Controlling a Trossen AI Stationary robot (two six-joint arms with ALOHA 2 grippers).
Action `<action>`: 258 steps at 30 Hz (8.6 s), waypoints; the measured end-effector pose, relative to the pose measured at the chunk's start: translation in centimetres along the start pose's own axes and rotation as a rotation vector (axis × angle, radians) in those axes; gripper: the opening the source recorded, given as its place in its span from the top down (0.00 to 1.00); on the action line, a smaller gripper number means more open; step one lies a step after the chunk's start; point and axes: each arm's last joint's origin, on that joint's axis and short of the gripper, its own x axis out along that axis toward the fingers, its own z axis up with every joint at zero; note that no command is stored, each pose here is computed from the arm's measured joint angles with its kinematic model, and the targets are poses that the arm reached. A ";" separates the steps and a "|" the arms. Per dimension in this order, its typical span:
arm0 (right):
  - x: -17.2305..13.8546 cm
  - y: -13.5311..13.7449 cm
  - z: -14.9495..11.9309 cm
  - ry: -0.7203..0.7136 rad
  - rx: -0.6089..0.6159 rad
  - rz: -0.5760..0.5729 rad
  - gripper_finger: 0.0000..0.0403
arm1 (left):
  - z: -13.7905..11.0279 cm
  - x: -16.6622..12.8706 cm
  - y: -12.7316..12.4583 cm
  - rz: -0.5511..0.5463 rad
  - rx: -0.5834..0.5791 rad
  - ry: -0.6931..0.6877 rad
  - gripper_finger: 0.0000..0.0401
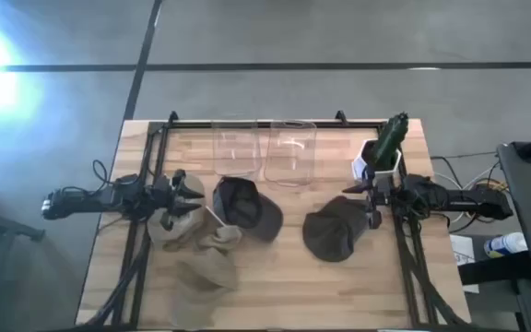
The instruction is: Pick & Place hat
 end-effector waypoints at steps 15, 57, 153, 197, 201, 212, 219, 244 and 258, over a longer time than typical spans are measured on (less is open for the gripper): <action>0.0 0.0 0.0 0.000 0.000 0.000 0.67 | 0.0 0.0 0.0 0.000 0.000 0.000 0.65; 0.0 0.0 0.0 0.001 0.503 0.006 0.67 | 0.0 0.0 0.0 0.000 0.000 0.000 0.65; 7.0 8.7 4.7 0.601 1.292 -0.855 0.96 | 0.0 0.0 0.0 0.000 0.000 0.001 0.65; 25.2 -7.4 10.0 0.768 0.634 -1.216 0.81 | 0.0 0.0 0.0 0.000 0.000 0.001 0.65; 24.5 -7.0 12.2 0.726 0.568 -1.186 0.70 | 0.0 0.0 0.0 0.000 0.000 0.001 0.65; 25.3 2.9 15.1 0.824 0.165 -0.489 0.59 | 0.0 0.0 0.0 0.000 0.000 0.001 0.65; 27.4 9.7 9.6 0.950 -0.021 -0.305 0.60 | 0.0 0.0 0.0 0.000 0.000 0.002 0.65; 37.1 12.3 0.3 1.069 -0.151 -0.298 0.56 | -0.1 0.0 0.0 0.004 -0.002 0.015 0.65; 35.4 11.0 1.8 1.231 -0.194 -0.284 0.96 | -0.2 0.0 0.0 0.004 -0.002 0.018 0.65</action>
